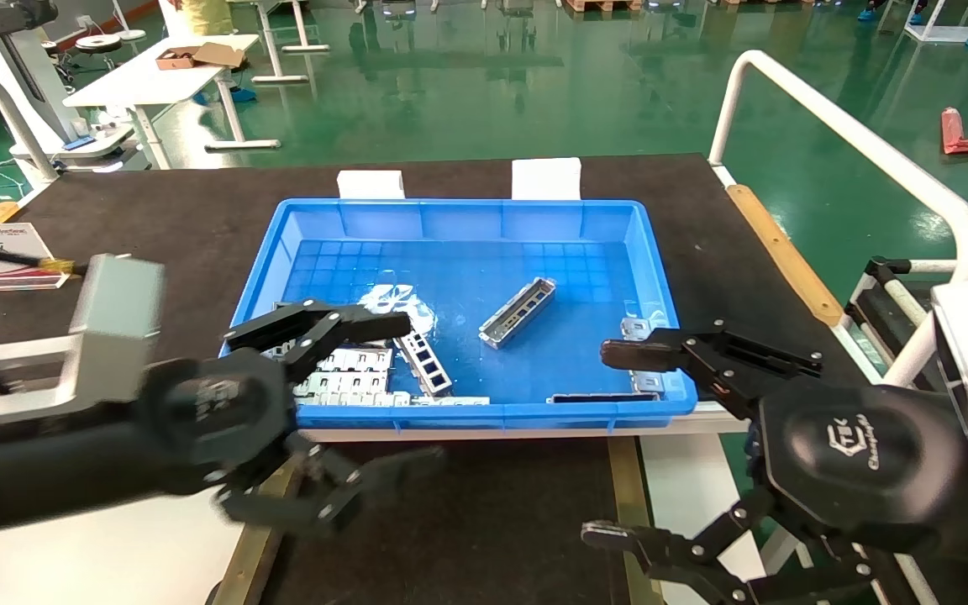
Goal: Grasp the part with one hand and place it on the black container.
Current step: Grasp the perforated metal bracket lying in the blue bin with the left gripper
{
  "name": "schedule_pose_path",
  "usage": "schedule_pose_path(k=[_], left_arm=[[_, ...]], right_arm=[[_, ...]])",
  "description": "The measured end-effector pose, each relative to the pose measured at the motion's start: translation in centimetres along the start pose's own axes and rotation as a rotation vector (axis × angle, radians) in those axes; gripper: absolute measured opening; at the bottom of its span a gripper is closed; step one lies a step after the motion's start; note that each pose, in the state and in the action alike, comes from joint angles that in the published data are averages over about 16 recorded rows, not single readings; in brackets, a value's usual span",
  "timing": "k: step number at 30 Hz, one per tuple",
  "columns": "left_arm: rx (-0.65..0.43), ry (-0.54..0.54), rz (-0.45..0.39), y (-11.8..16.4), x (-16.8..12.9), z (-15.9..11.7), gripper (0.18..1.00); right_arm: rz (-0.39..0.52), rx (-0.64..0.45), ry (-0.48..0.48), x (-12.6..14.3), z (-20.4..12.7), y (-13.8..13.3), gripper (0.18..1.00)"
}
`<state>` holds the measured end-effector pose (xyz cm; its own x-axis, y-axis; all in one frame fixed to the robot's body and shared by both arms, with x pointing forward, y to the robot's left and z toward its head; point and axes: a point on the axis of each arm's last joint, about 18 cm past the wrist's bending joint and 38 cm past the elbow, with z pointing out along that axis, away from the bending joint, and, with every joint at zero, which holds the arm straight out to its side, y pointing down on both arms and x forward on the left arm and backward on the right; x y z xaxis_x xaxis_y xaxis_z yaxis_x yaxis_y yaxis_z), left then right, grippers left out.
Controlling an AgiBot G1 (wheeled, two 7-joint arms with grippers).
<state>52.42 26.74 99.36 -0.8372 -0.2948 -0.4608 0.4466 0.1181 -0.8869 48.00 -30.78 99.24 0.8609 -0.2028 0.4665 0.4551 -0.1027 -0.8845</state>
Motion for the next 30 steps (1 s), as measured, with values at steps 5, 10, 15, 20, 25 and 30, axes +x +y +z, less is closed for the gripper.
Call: schedule_pose_path(k=[5,10,15,20,25,30], left_arm=[[-0.019,-0.048,0.003,0.9,-1.7,2.5,1.001],[-0.043,-0.104,0.005,2.0,-3.9,5.4,1.001],[-0.068,-0.162,0.006,3.1,-6.5,8.7,1.001],[-0.1,-0.217,0.004,4.3,-8.9,12.1,1.001],[-0.139,-0.264,0.005,5.5,-10.9,15.3,1.001],[-0.19,-0.304,0.017,7.0,-12.1,17.7,1.001]], right_arm=[[0.0,0.0,0.0,0.0,0.0,0.0,1.001],[0.0,0.0,0.0,0.0,0.0,0.0,1.001],[0.0,0.0,0.0,0.0,0.0,0.0,1.001],[0.0,0.0,0.0,0.0,0.0,0.0,1.001],[0.0,0.0,0.0,0.0,0.0,0.0,1.001],[0.0,0.0,0.0,0.0,0.0,0.0,1.001]])
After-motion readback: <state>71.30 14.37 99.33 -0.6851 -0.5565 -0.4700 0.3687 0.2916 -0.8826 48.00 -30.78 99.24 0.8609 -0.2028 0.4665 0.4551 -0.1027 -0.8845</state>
